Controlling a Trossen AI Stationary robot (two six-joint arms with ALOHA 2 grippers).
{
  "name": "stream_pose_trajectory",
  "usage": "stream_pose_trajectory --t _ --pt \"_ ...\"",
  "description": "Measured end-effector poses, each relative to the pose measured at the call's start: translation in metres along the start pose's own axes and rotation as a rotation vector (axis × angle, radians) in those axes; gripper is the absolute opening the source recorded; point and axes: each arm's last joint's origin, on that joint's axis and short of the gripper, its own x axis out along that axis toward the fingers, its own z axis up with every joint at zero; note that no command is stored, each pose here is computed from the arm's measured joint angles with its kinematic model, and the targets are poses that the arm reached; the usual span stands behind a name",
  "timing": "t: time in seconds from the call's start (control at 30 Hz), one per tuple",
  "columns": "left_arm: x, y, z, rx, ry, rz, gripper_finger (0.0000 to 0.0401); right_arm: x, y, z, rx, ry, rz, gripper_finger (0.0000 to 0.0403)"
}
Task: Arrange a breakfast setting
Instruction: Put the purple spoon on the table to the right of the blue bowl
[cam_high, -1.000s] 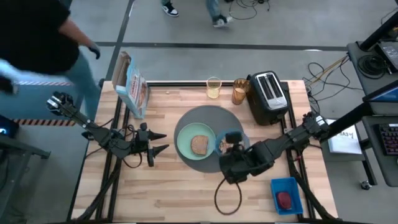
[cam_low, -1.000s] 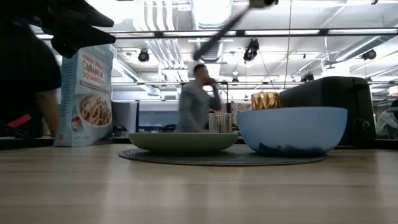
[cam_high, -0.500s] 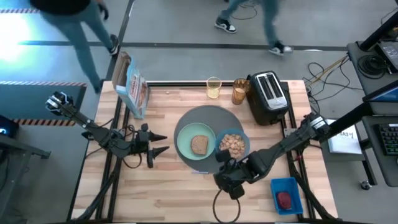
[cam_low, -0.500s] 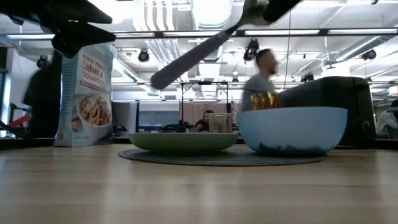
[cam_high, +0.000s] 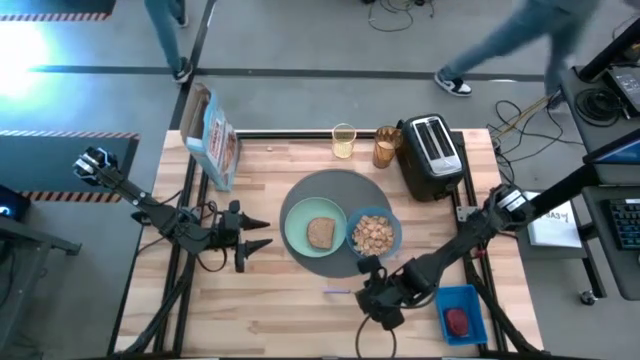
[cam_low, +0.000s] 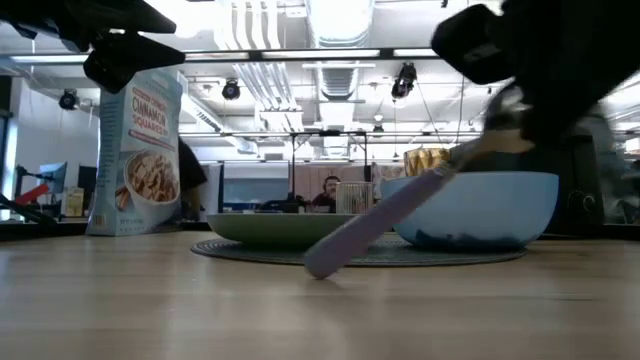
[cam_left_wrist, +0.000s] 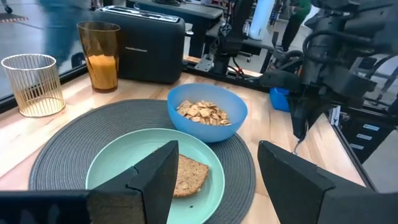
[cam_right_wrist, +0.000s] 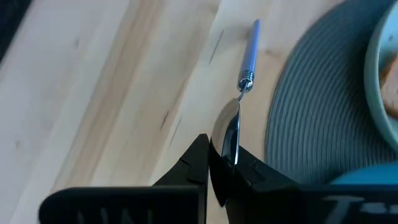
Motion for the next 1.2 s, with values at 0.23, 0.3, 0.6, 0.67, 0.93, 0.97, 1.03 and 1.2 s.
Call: stream_pose_trajectory --t 0.23,0.3,0.6,0.67,0.93,0.97,1.03,1.2 --pt "0.000 0.000 0.000 -0.002 -0.002 -0.001 0.0205 -0.001 0.010 -0.014 0.008 0.098 0.015 0.0013" --pt "0.000 0.000 0.000 -0.002 -0.002 -0.001 0.0205 0.001 0.012 -0.018 0.055 0.121 0.024 0.0013" --pt "0.000 0.000 0.000 -0.001 -0.001 0.000 0.0205 0.006 0.013 -0.034 0.215 0.241 0.039 0.0025" --pt "0.000 0.000 0.000 -0.001 -0.001 0.000 0.0205 0.006 0.013 -0.037 0.247 0.272 0.052 0.0040" --pt "0.000 0.000 0.000 0.001 0.000 0.002 0.0205 0.006 0.015 -0.042 0.465 0.344 0.068 0.0116" --pt "0.000 0.000 0.000 0.001 0.000 0.002 0.0205 0.005 0.015 -0.041 0.491 0.344 0.065 0.0123" --pt "0.000 0.000 0.000 0.001 0.000 0.002 0.0205 0.001 0.015 -0.037 0.559 0.356 0.086 0.0135" --pt "0.000 0.000 0.001 -0.011 -0.008 -0.001 0.0205 -0.010 0.011 -0.014 0.877 0.333 0.150 0.0144"
